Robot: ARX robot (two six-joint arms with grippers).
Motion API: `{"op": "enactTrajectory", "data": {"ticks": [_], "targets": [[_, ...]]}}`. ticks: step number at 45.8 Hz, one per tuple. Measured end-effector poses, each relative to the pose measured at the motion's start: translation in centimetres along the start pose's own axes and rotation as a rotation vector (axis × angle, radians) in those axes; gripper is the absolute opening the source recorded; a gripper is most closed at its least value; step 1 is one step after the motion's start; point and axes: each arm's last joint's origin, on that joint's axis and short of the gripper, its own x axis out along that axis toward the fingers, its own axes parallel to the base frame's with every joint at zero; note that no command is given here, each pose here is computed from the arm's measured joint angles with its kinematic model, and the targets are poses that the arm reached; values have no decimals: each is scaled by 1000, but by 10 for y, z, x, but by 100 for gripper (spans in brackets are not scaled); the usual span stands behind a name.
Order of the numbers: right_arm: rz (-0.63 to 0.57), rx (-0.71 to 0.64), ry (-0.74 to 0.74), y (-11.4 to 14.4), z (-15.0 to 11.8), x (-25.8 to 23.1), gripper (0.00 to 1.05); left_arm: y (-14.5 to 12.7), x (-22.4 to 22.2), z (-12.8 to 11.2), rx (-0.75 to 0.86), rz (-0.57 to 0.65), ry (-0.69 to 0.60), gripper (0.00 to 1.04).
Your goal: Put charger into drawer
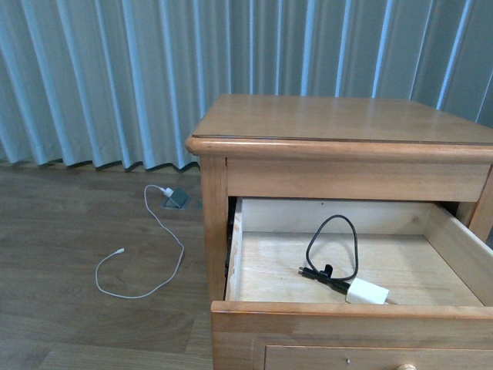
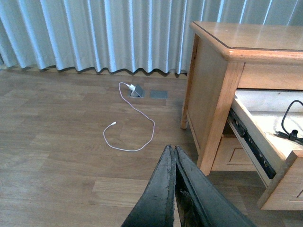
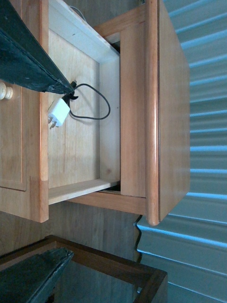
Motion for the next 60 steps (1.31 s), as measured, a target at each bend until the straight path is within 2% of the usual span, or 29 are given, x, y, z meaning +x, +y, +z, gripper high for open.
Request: {"op": "enactTrajectory", "data": {"ticks": [11, 18, 22, 25, 37, 50, 60], "targets": [[18, -8, 28, 0, -1, 0, 96, 0, 0, 0, -2, 0, 0, 5], [178, -13, 364, 6, -10, 3, 96, 0, 0, 0, -1, 0, 0, 30], [230, 0, 499, 11, -18, 6, 96, 0, 0, 0, -1, 0, 0, 44], [247, 16, 559, 14, -18, 14, 96, 0, 0, 0, -1, 0, 0, 58], [294, 132, 689, 30, -19, 58, 96, 0, 0, 0, -1, 0, 0, 99], [253, 161, 739, 51, -38, 123, 96, 0, 0, 0, 0, 0, 0, 99], [212, 160, 749, 60, -57, 153, 96, 0, 0, 0, 0, 0, 0, 99]]}}
